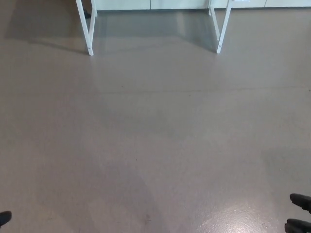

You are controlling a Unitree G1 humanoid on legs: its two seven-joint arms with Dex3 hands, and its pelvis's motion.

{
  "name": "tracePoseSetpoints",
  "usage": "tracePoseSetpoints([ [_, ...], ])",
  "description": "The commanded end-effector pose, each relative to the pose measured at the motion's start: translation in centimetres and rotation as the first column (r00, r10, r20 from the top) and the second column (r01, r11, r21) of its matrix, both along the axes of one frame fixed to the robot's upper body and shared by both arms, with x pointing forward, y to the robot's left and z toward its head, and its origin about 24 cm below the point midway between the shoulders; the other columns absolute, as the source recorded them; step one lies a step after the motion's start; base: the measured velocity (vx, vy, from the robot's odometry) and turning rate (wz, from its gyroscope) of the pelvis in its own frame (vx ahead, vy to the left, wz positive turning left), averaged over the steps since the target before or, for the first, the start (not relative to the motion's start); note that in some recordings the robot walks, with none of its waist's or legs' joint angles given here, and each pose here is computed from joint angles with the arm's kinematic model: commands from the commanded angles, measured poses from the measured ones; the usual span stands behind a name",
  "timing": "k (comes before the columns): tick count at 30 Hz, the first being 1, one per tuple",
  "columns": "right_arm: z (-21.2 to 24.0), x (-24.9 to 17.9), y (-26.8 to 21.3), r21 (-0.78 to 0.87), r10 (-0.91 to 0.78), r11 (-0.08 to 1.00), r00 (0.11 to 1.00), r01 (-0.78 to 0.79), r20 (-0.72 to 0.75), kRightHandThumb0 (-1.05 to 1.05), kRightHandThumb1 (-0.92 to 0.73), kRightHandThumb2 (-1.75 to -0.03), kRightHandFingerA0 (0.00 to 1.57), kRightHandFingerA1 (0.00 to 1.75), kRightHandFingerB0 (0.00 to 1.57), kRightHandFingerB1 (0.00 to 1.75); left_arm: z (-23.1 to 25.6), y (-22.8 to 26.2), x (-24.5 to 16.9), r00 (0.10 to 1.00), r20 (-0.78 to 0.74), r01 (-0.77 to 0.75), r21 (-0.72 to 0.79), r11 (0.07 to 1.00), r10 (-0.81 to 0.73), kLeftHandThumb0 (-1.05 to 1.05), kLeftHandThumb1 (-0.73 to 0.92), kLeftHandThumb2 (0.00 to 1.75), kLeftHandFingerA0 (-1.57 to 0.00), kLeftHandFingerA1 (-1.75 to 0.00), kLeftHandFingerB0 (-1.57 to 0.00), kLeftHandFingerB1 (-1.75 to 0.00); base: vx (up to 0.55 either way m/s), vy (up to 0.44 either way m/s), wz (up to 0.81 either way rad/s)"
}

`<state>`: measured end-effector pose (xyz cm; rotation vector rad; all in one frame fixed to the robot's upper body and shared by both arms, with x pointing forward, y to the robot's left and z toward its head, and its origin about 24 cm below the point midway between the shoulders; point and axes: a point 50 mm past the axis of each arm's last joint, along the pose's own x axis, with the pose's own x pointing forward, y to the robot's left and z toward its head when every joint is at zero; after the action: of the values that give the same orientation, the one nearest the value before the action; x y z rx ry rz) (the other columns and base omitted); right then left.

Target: The robot walk towards a table in front and uses its left hand to pick up the pot from the base and places it on the table

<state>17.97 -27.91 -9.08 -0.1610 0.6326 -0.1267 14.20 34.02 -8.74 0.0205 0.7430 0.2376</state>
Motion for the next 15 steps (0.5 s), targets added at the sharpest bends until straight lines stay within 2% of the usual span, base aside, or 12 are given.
tracePoseSetpoints([
  [1, -0.9, -2.9, -0.5, 0.028, -0.019, 0.999, 1.000, 0.019, -0.016, 0.00, -0.65, -0.58, 0.48, 0.51, 0.37, 0.44, -0.4, 0.4, -2.4, 1.000, -0.019, 0.017, 0.000, 1.000, -0.017, -0.01, 0.58, 0.56, -0.50, -0.42, -0.41, -0.36, 0.00, 0.000, 0.00],
  [9, -2.0, -5.2, -0.5, 0.029, -0.045, 0.998, 0.996, 0.047, -0.080, 0.00, -0.68, -0.59, 0.50, 0.52, 0.38, 0.43, -1.0, 0.3, -4.6, 0.997, -0.065, 0.040, -0.015, 0.999, -0.041, -0.06, 0.59, 0.57, -0.46, -0.43, -0.39, -0.36, 0.02, 0.004, 0.00],
  [15, -2.0, -5.0, -0.5, 0.012, -0.037, 0.999, 0.996, 0.038, -0.086, -0.02, -0.69, -0.58, 0.48, 0.49, 0.38, 0.42, -0.9, 0.4, -4.2, 0.997, -0.055, 0.049, -0.016, 0.999, -0.049, -0.03, 0.59, 0.56, -0.48, -0.43, -0.38, -0.36, -0.01, 0.082, 0.20],
])
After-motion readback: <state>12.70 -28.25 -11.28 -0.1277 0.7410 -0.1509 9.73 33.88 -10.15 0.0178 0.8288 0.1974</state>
